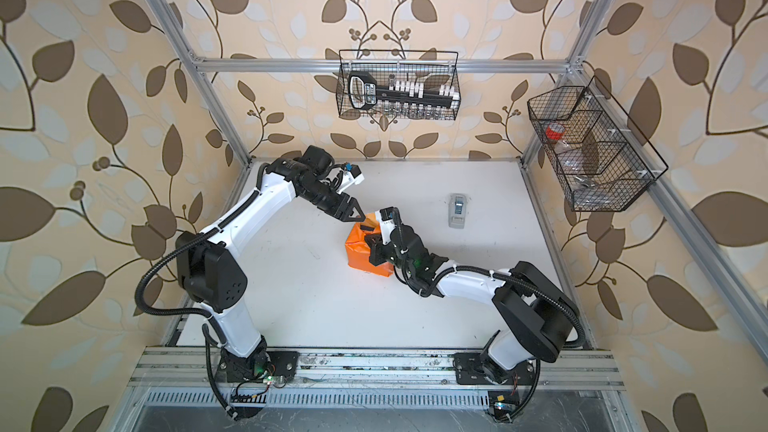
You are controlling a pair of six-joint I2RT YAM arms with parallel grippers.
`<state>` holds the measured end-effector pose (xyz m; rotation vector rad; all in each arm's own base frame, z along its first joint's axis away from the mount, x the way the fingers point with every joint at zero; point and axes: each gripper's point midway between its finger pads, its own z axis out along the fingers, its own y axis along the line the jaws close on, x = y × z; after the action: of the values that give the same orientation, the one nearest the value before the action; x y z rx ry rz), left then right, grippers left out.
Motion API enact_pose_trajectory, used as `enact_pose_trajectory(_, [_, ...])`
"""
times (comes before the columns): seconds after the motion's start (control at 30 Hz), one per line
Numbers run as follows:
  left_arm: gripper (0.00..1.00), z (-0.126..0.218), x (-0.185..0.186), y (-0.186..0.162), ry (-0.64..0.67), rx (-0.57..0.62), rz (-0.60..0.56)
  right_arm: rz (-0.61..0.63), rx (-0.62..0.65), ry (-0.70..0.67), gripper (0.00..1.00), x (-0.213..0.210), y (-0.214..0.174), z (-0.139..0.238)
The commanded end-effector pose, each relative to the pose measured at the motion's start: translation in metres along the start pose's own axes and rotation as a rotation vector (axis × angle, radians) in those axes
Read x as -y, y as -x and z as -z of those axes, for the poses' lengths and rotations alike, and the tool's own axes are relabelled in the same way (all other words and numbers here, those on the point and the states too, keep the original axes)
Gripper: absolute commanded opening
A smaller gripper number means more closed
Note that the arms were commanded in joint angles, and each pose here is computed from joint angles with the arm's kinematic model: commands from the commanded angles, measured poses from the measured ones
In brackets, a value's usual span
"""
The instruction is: Wrap the gift box in paper
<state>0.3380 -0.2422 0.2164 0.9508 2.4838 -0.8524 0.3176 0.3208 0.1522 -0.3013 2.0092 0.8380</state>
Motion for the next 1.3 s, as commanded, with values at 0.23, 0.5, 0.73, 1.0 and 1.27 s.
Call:
enact_pose_trajectory(0.23, [0.73,-0.001,0.009,0.012,0.099,0.033,-0.291,0.008,-0.164,-0.064,0.03,0.019,-0.047,-0.001])
enact_pose_trajectory(0.5, [0.69,-0.018,-0.006,0.018,0.112,-0.013,-0.307,0.011,-0.166,-0.07,0.03,0.02,-0.047,0.0])
enact_pose_trajectory(0.73, [0.59,-0.025,0.0,0.019,0.045,-0.03,-0.311,0.013,-0.168,-0.076,0.03,0.022,-0.048,0.002])
enact_pose_trajectory(1.0, [0.36,-0.024,0.005,0.02,0.022,-0.045,-0.31,0.016,-0.17,-0.085,0.03,0.024,-0.049,0.004])
enact_pose_trajectory(1.27, [0.2,-0.022,0.009,0.02,0.119,-0.064,-0.38,0.015,-0.172,-0.085,0.03,0.024,-0.05,0.005])
